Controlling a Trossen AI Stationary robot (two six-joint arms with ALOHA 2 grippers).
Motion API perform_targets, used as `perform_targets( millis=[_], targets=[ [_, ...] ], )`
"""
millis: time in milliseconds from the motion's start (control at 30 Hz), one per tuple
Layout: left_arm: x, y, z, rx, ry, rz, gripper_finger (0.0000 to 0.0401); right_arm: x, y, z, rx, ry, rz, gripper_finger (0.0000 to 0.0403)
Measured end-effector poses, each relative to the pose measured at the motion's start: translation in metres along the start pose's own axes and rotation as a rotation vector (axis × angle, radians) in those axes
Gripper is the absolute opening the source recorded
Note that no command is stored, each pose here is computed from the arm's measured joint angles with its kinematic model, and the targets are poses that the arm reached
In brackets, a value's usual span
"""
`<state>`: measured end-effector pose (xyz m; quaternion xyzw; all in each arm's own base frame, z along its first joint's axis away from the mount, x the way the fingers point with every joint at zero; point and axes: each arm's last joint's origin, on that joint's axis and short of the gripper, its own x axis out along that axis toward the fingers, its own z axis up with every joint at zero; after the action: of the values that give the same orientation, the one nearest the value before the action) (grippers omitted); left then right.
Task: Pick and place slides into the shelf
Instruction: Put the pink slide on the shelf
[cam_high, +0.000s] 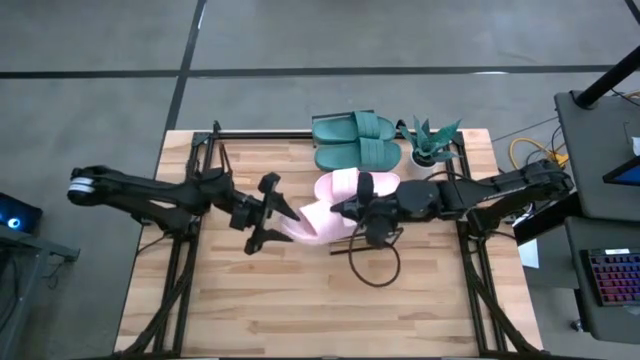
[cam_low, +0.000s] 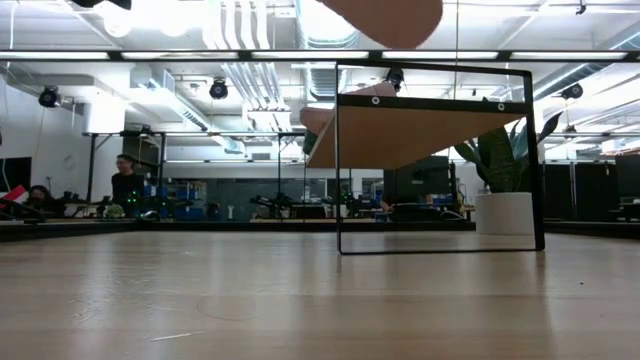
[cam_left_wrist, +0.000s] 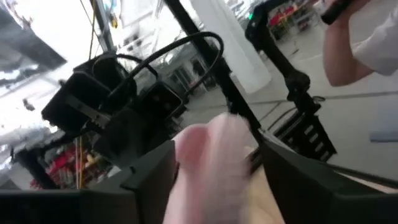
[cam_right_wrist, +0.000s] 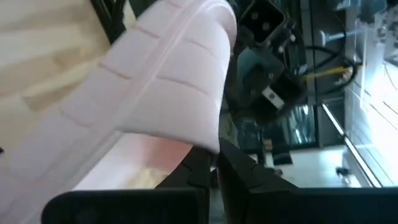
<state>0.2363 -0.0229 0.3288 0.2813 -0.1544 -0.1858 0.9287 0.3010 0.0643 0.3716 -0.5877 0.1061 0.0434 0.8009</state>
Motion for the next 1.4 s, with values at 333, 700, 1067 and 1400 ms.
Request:
perform_targets(
  millis=[333,700,1067,1400],
  targets=[
    [-0.023,-0.002,0.016,-0.114,0.022,-0.020,0.0252,-0.005,0.001,-0.003,0.002,0.116,-0.008,0.0009],
    [-0.038,-0.004,0.019,-0.197,0.140,0.034,0.0253,-0.009,0.023,-0.015,0.094,0.293,0.111,0.0009],
    [-0.033,-0.007,0.011,-0.212,0.177,0.015,0.0253,-0.006,0.056,-0.027,0.075,0.401,0.174,0.0009],
    [-0.033,-0.007,0.011,-0.212,0.180,0.017,0.0253,-0.008,0.088,-0.032,-0.100,0.440,0.242,0.0008]
  ],
)
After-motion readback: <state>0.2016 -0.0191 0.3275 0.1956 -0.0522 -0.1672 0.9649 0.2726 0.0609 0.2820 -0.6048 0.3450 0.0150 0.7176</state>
